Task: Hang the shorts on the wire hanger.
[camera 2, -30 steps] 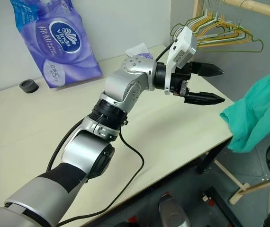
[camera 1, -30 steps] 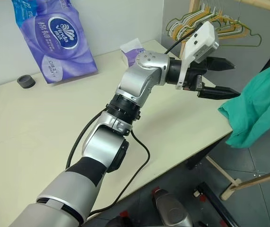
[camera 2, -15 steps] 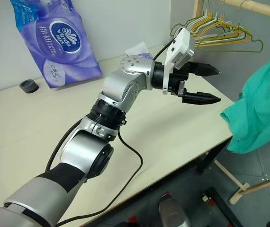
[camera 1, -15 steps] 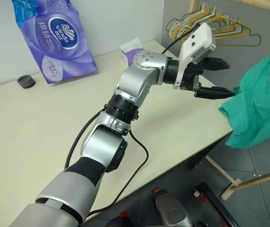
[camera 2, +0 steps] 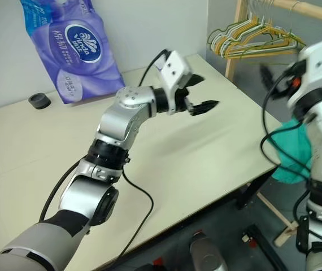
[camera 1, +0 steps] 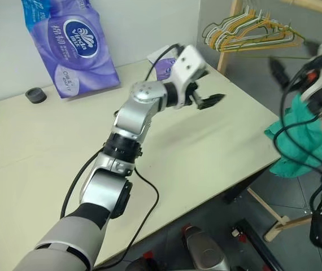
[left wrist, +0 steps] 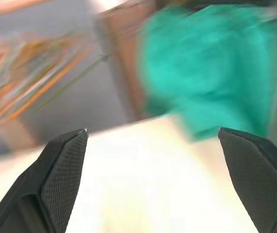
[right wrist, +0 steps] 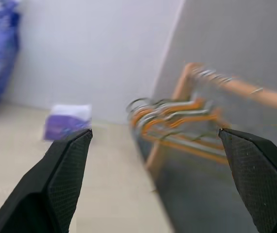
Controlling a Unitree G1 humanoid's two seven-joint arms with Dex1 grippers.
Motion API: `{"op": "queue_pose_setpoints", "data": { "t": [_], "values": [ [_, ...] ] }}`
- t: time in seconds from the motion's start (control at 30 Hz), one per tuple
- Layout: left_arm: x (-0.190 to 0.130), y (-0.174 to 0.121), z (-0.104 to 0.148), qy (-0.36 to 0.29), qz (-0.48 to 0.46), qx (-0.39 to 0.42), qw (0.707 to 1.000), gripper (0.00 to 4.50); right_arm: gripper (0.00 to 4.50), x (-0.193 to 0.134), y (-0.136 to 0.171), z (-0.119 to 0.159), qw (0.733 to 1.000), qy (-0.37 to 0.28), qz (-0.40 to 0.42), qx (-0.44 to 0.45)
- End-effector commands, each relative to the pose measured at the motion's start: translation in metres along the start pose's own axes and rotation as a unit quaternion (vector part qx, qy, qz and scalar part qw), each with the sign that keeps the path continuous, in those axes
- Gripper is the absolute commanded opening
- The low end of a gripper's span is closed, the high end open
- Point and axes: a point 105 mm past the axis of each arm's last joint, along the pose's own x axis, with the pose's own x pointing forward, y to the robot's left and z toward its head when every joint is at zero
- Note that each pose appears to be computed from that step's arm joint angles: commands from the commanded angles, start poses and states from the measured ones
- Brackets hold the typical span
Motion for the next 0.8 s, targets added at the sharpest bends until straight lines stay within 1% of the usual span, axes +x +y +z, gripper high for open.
{"op": "queue_pose_setpoints", "data": {
  "t": [0.03, 0.1, 0.13, 0.17, 0.2, 0.23, 0.27, 0.3, 0.37, 0.43, 0.57, 0.7, 0.8],
  "values": [
    [-0.048, 0.045, -0.026, 0.012, 0.181, -0.059, 0.982, 4.5, 4.46, -0.002, 0.036, -0.012, 0.999, -0.016, 0.035, 0.011],
    [-0.077, 0.059, -0.044, 0.039, 0.265, -0.017, 0.963, 4.5, 4.46, -0.002, 0.051, -0.033, 0.999, -0.001, 0.041, 0.021],
    [-0.093, 0.066, -0.053, 0.051, 0.305, -0.005, 0.951, 4.5, 4.46, -0.003, 0.062, -0.046, 0.997, 0.014, 0.057, 0.04],
    [-0.108, 0.072, -0.063, 0.066, 0.341, -0.011, 0.938, 4.5, 4.46, -0.003, 0.072, -0.057, 0.996, 0.026, 0.072, 0.055],
    [-0.126, 0.079, -0.073, 0.08, 0.384, -0.009, 0.92, 4.5, 4.46, -0.003, 0.084, -0.068, 0.994, 0.035, 0.083, 0.066],
    [-0.139, 0.083, -0.079, 0.089, 0.411, -0.007, 0.907, 4.5, 4.46, -0.003, 0.092, -0.075, 0.993, 0.039, 0.088, 0.072],
    [-0.161, 0.09, -0.09, 0.103, 0.458, -0.009, 0.883, 4.5, 4.46, 0.0, 0.104, -0.083, 0.991, 0.044, 0.093, 0.084],
    [-0.177, 0.093, -0.097, 0.112, 0.488, -0.009, 0.866, 4.5, 4.46, 0.002, 0.112, -0.089, 0.99, 0.046, 0.096, 0.092],
    [-0.204, 0.091, -0.112, 0.129, 0.526, -0.014, 0.84, 4.5, 4.46, 0.009, 0.127, -0.096, 0.987, 0.049, 0.1, 0.115],
    [-0.227, 0.084, -0.126, 0.144, 0.55, -0.021, 0.822, 4.5, 4.46, 0.017, 0.144, -0.099, 0.984, 0.047, 0.116, 0.13],
    [-0.257, 0.067, -0.141, 0.171, 0.582, -0.026, 0.794, 4.5, 4.46, 0.028, 0.164, -0.101, 0.978, 0.043, 0.135, 0.151],
    [-0.273, 0.048, -0.148, 0.178, 0.604, -0.043, 0.775, 4.5, 4.46, 0.037, 0.177, -0.102, 0.973, 0.041, 0.149, 0.171],
    [-0.28, 0.039, -0.148, 0.178, 0.611, -0.05, 0.769, 4.5, 4.46, 0.043, 0.186, -0.099, 0.97, 0.034, 0.167, 0.175]
  ]
}}
